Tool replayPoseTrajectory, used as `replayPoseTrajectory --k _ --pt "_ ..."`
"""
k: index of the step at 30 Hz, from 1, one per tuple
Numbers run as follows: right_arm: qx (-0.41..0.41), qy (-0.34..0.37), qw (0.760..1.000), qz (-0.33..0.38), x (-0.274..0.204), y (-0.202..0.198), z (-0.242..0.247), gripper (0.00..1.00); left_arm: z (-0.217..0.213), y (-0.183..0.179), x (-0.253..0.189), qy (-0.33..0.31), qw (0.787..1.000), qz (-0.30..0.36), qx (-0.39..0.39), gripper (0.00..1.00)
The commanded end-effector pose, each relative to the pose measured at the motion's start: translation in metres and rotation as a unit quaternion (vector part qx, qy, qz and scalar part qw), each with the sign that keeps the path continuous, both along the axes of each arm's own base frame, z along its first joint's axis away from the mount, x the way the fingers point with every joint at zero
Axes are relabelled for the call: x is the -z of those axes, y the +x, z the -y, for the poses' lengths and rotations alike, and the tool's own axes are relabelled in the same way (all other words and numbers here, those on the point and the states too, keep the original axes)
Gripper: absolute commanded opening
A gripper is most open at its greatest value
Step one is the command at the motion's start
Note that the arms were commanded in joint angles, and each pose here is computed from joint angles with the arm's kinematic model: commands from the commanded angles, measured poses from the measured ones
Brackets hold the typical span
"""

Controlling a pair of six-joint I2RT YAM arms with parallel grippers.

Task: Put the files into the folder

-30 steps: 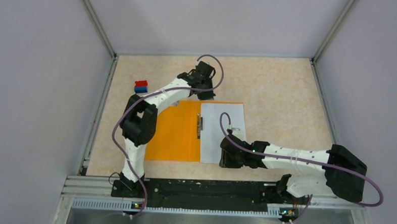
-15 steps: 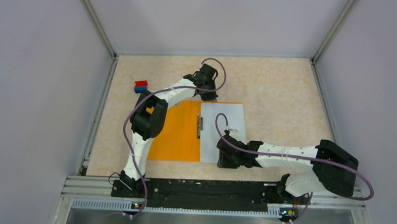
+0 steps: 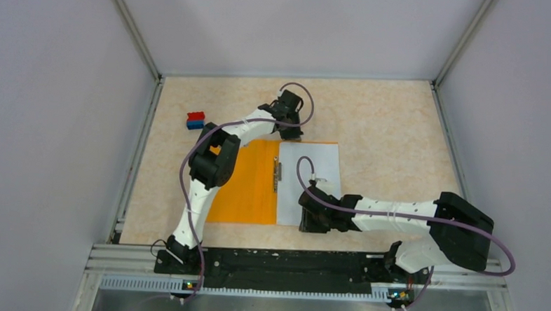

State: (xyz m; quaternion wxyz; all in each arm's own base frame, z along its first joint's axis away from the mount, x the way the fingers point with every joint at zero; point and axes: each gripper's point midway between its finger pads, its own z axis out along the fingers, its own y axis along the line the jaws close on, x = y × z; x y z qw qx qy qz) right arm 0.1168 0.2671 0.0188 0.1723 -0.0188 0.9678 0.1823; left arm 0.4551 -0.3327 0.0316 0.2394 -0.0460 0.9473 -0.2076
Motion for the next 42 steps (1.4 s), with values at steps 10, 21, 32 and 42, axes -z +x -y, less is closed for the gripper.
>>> replayPoseTrajectory --k 10,21,32,42 --pt "0.013 -0.016 0.999 0.029 -0.01 0.015 -0.009 0.32 -0.003 -0.003 -0.003 -0.007 1.0 0.005 -0.004 0.0" --pt "0.016 -0.027 0.998 0.046 -0.013 0.025 -0.013 0.32 -0.005 -0.008 -0.003 -0.008 1.0 0.0 -0.003 0.0" --pt "0.012 -0.013 0.999 0.039 -0.016 0.018 -0.008 0.33 -0.002 -0.006 -0.013 -0.013 1.0 0.011 0.004 0.0" --pt "-0.013 0.049 0.995 0.084 -0.075 0.028 -0.027 0.5 0.005 0.024 -0.076 -0.022 0.996 0.08 0.015 0.05"
